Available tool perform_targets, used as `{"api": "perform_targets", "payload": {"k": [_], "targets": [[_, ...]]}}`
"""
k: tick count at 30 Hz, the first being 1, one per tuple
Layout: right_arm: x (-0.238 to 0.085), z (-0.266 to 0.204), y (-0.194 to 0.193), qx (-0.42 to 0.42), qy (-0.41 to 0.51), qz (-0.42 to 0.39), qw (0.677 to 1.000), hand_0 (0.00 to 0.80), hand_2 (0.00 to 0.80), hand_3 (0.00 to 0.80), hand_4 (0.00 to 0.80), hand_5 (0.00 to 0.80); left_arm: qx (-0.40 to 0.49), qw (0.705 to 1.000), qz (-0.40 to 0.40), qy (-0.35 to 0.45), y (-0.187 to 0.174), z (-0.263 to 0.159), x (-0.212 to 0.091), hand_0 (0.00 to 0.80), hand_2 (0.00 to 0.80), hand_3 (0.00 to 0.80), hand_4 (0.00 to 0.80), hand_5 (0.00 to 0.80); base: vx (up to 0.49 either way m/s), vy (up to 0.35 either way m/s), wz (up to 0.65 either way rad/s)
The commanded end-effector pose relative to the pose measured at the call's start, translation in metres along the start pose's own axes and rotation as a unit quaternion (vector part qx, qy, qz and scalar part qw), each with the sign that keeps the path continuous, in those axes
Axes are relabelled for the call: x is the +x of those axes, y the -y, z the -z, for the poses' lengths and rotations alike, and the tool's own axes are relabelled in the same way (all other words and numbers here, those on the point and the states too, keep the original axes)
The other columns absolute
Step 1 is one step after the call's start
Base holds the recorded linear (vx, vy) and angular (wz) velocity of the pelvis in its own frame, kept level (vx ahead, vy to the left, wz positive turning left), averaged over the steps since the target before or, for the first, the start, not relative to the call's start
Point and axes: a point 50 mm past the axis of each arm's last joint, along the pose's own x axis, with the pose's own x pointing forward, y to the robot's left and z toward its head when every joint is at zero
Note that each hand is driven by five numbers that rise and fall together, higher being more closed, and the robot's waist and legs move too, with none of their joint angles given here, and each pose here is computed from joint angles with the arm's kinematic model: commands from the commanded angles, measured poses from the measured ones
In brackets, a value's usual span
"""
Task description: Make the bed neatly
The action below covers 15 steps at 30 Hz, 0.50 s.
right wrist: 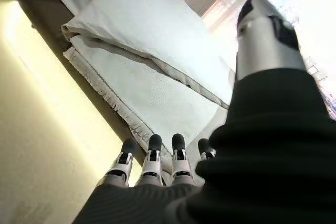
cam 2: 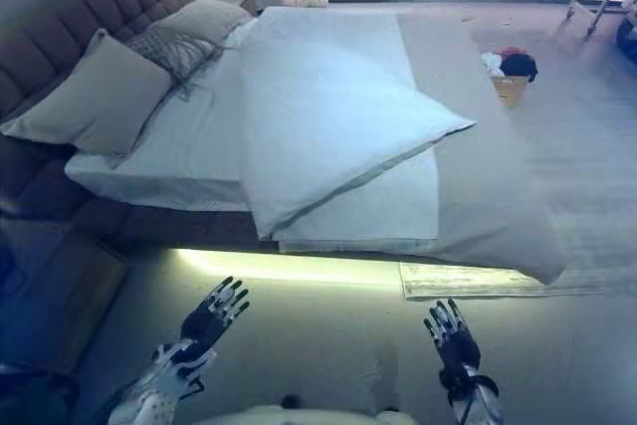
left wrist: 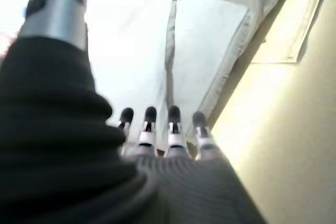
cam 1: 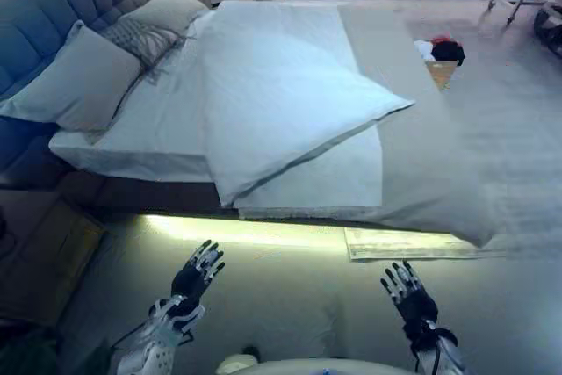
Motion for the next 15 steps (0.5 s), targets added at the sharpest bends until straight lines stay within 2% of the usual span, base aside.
{"api": "perform_targets", "payload": {"k": [1,4,10,15], "targets": [[0.0087,-0.0126,-0.0229,0.023,0.055,-0.046,0.997,0.000,0.000,0.000,0.000,0.000,0.037,0.997,0.016,0.059,0.0035,-0.0379,0.0107,0.000,0.000,0.000,0.000,0.000,0.041,0.007,0.00],[0.0085,-0.0127,-0.0250,0.028,0.058,-0.046,0.997,0.000,0.000,0.000,0.000,0.000,0.035,0.997,0.028,0.064,0.0045,-0.0402,0.0090,0.000,0.000,0.000,0.000,0.000,0.049,0.004,0.00],[0.0061,-0.0112,-0.0287,-0.004,0.049,-0.054,0.997,0.000,0.000,0.000,0.000,0.000,0.091,0.993,0.009,0.068,-0.0002,-0.0408,0.0027,0.000,0.000,0.000,0.000,0.000,0.020,-0.005,-0.01],[0.0056,-0.0134,-0.0301,-0.009,0.049,-0.061,0.997,0.000,0.000,0.000,0.000,0.000,0.090,0.993,-0.003,0.081,-0.0007,-0.0452,0.0047,0.000,0.000,0.000,0.000,0.000,0.001,-0.013,-0.02]]}}
